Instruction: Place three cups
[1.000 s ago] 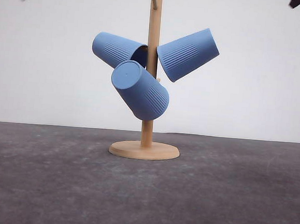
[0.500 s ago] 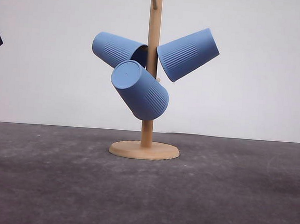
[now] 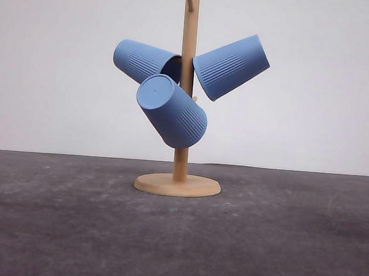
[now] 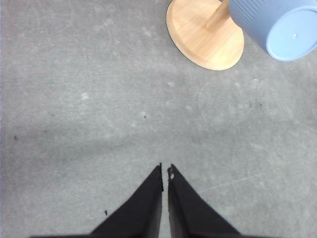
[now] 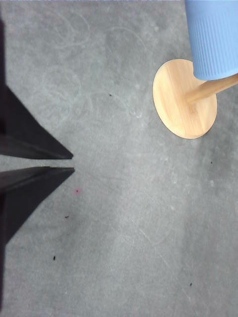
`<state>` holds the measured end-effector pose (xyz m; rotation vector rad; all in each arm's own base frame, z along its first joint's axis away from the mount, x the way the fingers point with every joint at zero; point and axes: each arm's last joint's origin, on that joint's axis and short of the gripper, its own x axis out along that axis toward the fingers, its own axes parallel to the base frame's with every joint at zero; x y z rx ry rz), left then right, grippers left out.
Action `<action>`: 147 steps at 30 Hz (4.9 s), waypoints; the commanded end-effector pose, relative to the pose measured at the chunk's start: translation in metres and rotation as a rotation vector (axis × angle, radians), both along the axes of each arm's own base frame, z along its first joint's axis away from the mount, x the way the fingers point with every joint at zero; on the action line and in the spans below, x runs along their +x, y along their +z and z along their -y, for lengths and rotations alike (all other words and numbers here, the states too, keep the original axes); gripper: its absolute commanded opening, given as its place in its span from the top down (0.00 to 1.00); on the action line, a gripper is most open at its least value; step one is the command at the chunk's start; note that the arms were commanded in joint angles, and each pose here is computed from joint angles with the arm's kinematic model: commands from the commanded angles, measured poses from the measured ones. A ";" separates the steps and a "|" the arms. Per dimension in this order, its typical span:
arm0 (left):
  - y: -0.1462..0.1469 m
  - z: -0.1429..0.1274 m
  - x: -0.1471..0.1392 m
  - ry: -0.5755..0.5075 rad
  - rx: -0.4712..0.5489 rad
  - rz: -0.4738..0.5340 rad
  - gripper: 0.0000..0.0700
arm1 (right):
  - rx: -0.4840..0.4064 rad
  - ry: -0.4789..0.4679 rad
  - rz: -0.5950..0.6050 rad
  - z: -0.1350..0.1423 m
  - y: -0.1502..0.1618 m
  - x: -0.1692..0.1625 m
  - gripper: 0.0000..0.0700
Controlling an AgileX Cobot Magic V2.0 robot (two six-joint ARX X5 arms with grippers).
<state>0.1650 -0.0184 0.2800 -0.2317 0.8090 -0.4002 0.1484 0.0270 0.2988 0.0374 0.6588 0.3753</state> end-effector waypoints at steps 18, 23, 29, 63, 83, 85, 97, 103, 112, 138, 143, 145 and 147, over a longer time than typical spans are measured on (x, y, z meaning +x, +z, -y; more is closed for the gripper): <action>-0.075 -0.013 -0.058 0.240 0.217 0.652 1.00 | -0.001 0.006 0.022 -0.001 0.005 0.001 0.97; -0.107 -0.017 -0.070 0.288 0.227 0.688 1.00 | -0.001 0.006 0.022 -0.001 0.005 0.001 0.97; -0.128 -0.019 -0.069 0.327 0.254 0.663 1.00 | -0.001 0.006 0.022 -0.001 0.005 0.001 0.97; -0.128 -0.019 -0.069 0.361 0.261 0.665 1.00 | -0.021 -0.248 0.435 0.017 -0.115 -0.038 0.97; -0.128 -0.019 -0.069 0.361 0.261 0.665 1.00 | -0.013 -0.344 0.549 0.023 -0.142 -0.052 0.97; -0.128 -0.019 -0.069 0.361 0.261 0.665 1.00 | -0.011 -0.344 0.560 0.023 -0.141 -0.052 0.97; -0.128 -0.019 -0.069 0.361 0.261 0.665 1.00 | -0.010 -0.344 0.563 0.023 -0.141 -0.052 0.97; -0.128 -0.019 -0.069 0.361 0.261 0.665 1.00 | -0.010 -0.344 0.563 0.023 -0.141 -0.052 0.97; -0.128 -0.019 -0.069 0.361 0.261 0.665 1.00 | -0.010 -0.344 0.563 0.023 -0.141 -0.052 0.97; -0.128 -0.019 -0.069 0.361 0.261 0.665 1.00 | -0.010 -0.344 0.563 0.023 -0.141 -0.052 0.97; -0.128 -0.019 -0.069 0.361 0.261 0.665 1.00 | -0.010 -0.344 0.563 0.023 -0.141 -0.052 0.97; -0.128 -0.019 -0.069 0.361 0.261 0.665 1.00 | -0.010 -0.344 0.563 0.023 -0.141 -0.052 0.97; -0.128 -0.019 -0.069 0.361 0.261 0.665 1.00 | -0.010 -0.344 0.563 0.023 -0.141 -0.052 0.97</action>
